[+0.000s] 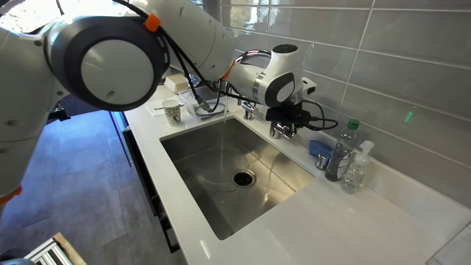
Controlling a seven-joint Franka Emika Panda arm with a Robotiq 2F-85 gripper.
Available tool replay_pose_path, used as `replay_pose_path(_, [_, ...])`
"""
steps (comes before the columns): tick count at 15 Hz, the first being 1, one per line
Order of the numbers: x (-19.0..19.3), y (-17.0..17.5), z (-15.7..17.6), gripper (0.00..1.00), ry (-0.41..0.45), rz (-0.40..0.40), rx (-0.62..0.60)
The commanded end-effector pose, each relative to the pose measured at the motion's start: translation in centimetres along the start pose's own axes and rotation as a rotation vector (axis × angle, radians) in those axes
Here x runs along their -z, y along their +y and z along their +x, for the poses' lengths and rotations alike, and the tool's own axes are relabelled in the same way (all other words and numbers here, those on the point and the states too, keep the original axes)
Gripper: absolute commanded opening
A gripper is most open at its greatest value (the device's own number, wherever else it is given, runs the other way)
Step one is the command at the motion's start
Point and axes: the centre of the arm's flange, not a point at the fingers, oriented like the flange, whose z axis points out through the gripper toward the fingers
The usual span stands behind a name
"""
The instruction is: Open then close the tap
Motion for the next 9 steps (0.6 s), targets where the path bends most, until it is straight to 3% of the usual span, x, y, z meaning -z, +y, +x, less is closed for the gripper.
replay_pose_path(1, [-1.55,3.13,0.05,0.04,-0.003,-0.021,-0.001])
replay_pose_path(9, [-1.50,2.97,0.05,0.04,-0.012,-0.018,0.003])
